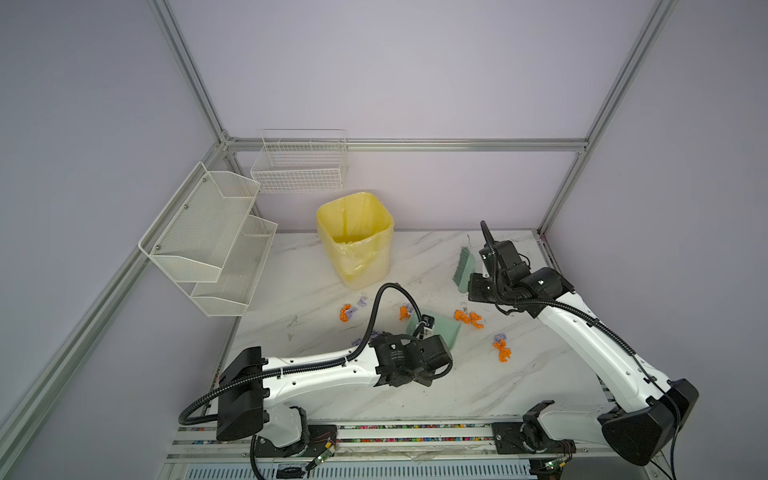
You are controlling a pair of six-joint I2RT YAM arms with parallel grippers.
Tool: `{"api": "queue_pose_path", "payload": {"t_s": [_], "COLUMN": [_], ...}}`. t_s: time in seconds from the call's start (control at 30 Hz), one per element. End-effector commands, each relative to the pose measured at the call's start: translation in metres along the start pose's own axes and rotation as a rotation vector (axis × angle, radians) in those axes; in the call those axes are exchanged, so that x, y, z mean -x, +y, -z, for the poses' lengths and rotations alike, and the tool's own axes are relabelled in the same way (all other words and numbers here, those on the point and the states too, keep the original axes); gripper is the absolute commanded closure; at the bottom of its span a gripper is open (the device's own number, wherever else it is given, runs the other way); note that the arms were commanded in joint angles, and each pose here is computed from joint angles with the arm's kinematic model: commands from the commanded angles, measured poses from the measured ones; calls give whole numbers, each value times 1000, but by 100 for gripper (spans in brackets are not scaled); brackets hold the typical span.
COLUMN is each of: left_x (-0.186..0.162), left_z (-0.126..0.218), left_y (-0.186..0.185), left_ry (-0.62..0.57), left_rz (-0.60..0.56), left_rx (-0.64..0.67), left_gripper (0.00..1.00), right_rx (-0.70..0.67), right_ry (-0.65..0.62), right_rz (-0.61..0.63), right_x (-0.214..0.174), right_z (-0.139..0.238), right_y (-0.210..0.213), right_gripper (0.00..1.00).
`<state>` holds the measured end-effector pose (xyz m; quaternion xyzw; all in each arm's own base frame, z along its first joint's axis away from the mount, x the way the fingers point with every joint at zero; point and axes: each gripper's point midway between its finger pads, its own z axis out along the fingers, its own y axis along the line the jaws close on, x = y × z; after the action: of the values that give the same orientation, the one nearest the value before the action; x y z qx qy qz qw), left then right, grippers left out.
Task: Sweep away the paper scraps from the table
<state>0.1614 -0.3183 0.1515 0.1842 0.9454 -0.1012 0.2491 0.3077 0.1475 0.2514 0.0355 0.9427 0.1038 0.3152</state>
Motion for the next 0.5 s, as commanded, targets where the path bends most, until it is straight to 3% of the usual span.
{"api": "queue_pose_path", "payload": {"t_s": [0.0, 0.2, 0.47], "left_x": [31, 39, 68], "left_z": [22, 32, 55], "left_y": [-8, -5, 5], "left_ry": [-87, -89, -155], "left_rz": [-21, -48, 26], "left_rx": [-13, -18, -68], "left_gripper": [97, 97, 97], "right_rx": [47, 45, 21], "right_ry": [-44, -61, -106], "right_rz": [-14, -34, -83], "right_x": [13, 18, 25], "right_z": [6, 9, 17], "right_y": [4, -3, -16], "right_gripper": [100, 100, 100]}}
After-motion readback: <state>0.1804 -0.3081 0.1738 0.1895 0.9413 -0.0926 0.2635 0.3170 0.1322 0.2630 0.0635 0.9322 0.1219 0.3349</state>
